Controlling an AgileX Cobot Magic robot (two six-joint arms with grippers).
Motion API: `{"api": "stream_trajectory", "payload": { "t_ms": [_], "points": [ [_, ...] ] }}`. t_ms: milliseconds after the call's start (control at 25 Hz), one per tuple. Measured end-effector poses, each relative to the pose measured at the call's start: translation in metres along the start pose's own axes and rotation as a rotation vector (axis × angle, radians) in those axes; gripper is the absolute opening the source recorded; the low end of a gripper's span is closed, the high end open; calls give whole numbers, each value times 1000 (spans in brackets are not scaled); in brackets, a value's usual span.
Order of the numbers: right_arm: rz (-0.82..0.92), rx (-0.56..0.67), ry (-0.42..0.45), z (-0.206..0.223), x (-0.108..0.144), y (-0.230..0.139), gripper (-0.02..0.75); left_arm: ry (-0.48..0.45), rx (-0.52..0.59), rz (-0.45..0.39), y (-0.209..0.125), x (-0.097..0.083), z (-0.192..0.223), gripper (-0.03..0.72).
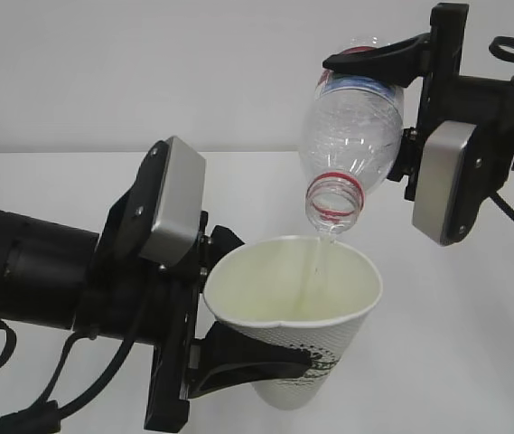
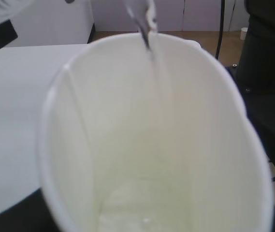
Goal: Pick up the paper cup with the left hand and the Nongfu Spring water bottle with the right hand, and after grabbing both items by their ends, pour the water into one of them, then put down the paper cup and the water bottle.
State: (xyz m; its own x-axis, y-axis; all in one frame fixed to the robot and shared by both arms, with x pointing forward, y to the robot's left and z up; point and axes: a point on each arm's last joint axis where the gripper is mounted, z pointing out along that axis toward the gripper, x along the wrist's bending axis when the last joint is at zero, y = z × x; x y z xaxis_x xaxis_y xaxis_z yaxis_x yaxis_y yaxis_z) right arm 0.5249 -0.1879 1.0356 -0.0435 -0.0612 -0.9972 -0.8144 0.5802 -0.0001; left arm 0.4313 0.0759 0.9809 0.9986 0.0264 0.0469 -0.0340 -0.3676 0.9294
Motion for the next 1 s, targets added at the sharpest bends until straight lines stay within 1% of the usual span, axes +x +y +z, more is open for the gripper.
{"api": "stream_trajectory", "payload": {
  "t_ms": [600, 1000],
  "points": [
    [-4, -2, -1, 0, 0, 0, 484, -24, -25, 0, 2, -2, 0, 459],
    [-4, -3, -2, 0, -1, 0, 484, -24, -25, 0, 2, -2, 0, 458]
  ]
}}
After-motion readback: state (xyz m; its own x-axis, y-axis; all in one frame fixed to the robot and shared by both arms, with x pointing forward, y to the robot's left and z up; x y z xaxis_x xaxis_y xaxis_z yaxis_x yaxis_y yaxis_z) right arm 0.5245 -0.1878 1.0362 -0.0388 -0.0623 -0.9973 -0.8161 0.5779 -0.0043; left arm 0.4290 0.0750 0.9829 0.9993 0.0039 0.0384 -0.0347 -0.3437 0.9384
